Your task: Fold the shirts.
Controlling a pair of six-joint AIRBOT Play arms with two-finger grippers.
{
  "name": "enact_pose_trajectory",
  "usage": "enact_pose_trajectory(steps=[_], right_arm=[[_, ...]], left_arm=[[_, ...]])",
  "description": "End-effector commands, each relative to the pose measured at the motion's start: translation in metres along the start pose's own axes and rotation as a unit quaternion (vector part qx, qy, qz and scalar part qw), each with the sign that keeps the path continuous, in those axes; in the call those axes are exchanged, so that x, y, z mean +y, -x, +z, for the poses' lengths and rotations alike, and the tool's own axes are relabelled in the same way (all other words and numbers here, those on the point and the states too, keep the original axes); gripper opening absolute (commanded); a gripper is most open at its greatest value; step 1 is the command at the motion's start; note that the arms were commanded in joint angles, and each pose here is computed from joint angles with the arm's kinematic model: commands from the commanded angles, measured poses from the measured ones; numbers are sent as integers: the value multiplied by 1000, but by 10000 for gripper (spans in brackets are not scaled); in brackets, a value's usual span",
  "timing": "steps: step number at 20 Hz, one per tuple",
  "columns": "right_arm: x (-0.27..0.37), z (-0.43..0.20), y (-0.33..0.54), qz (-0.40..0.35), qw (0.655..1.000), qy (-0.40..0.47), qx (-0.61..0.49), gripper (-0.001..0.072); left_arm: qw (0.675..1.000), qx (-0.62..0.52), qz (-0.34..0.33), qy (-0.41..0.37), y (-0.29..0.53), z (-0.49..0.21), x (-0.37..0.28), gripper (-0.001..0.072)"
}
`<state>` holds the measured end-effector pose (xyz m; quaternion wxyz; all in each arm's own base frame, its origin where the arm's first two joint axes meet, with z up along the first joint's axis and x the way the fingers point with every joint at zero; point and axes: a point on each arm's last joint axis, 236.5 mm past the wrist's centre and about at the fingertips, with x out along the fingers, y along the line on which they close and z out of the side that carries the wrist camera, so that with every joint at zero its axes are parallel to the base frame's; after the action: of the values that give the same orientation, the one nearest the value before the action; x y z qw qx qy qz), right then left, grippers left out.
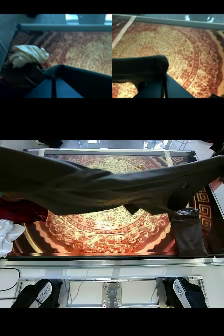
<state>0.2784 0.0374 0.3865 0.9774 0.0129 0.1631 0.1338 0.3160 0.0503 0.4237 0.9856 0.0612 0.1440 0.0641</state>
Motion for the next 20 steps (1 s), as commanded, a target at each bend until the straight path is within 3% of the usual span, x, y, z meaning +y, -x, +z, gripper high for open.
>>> enact_pose_trajectory(steps=[1, 5, 9, 12, 16, 17, 18, 19, 20], right_arm=[[2, 15, 2, 3, 1000, -4, -25, 6], [-44, -21, -95, 52, 992, -93, 62, 7], [-48, -136, -231, 121, 953, -158, 229, 8], [-49, -218, -326, 104, 939, -171, 280, 8], [-82, -268, -412, 34, 949, -217, 228, 16], [-88, -265, -418, 24, 947, -238, 214, 130], [-95, -257, -418, 18, 949, -241, 203, 392], [-98, -241, -414, 22, 952, -235, 197, 498], [-100, -221, -403, 34, 953, -227, 196, 490]], left_arm=[[999, -53, 7, 10, 33, 21, 4, 7], [988, 120, -89, 45, -88, -56, -38, 7], [937, 313, -157, 18, -216, -188, -96, 8], [930, 330, -163, 23, -312, -262, -133, 9], [929, 332, -157, 35, -379, -334, -163, 14], [931, 329, -150, 50, -384, -336, -164, 141], [935, 319, -143, 63, -386, -328, -160, 539], [940, 306, -138, 71, -384, -310, -152, 705], [946, 288, -132, 74, -378, -286, -140, 718]])
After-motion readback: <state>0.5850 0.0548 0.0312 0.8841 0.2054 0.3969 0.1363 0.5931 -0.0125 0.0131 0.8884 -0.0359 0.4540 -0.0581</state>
